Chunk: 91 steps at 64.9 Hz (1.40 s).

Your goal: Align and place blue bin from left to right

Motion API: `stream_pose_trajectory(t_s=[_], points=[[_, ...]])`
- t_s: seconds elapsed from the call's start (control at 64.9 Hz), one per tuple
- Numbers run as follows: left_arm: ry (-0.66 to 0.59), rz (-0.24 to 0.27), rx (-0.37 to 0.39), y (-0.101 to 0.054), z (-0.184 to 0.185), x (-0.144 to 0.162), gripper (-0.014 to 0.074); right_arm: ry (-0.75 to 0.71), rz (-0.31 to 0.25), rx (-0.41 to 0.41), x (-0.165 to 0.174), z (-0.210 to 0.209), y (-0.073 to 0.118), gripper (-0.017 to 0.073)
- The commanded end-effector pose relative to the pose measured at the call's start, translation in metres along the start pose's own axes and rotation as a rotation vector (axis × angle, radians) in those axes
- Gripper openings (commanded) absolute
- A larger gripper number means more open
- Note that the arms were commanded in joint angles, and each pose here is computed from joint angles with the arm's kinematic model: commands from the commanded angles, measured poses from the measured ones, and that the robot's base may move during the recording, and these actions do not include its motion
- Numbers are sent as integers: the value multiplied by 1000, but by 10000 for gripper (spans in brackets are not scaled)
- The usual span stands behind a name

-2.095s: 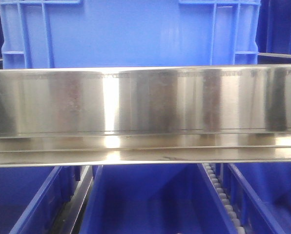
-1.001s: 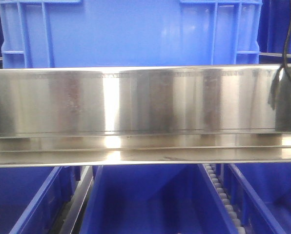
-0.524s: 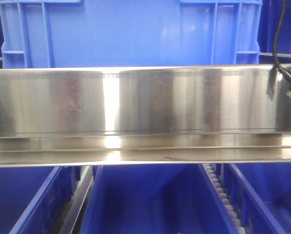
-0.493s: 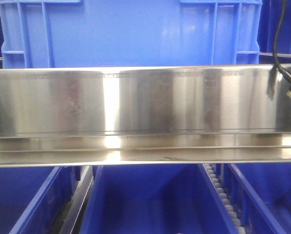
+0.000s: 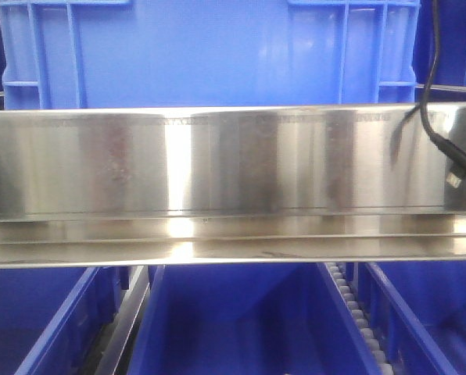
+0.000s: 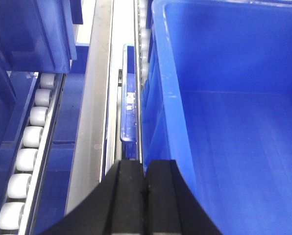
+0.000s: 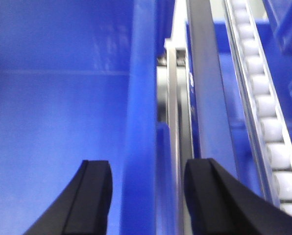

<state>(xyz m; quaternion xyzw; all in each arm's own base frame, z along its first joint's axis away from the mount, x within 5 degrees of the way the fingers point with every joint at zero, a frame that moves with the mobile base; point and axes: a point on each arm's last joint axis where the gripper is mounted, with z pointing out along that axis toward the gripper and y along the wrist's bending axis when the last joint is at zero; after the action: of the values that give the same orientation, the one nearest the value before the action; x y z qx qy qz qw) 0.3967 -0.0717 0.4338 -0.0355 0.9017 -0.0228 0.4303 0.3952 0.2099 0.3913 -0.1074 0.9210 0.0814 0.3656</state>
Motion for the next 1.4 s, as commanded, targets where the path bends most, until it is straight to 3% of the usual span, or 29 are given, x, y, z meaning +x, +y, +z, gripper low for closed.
stream_pose_trajectory(t_s=[0.0,0.385,1.217,1.294,1.386], points=[[-16,-7,11,-2,-5,-2,-111,-11,9,-1,-2,-3,-2,246],[-16,-7,11,-2,-5,-2,-111,50,1,10,4,-1,1,246],[-20,2,11,-5,-3,-2,-109,24,-15,19,2,-1,3,246],[-33,28,17,-13,0,-1,-52,19,-15,17,2,-1,3,246],[-39,81,10,-27,6,2,95,17,-15,17,2,-1,3,246]])
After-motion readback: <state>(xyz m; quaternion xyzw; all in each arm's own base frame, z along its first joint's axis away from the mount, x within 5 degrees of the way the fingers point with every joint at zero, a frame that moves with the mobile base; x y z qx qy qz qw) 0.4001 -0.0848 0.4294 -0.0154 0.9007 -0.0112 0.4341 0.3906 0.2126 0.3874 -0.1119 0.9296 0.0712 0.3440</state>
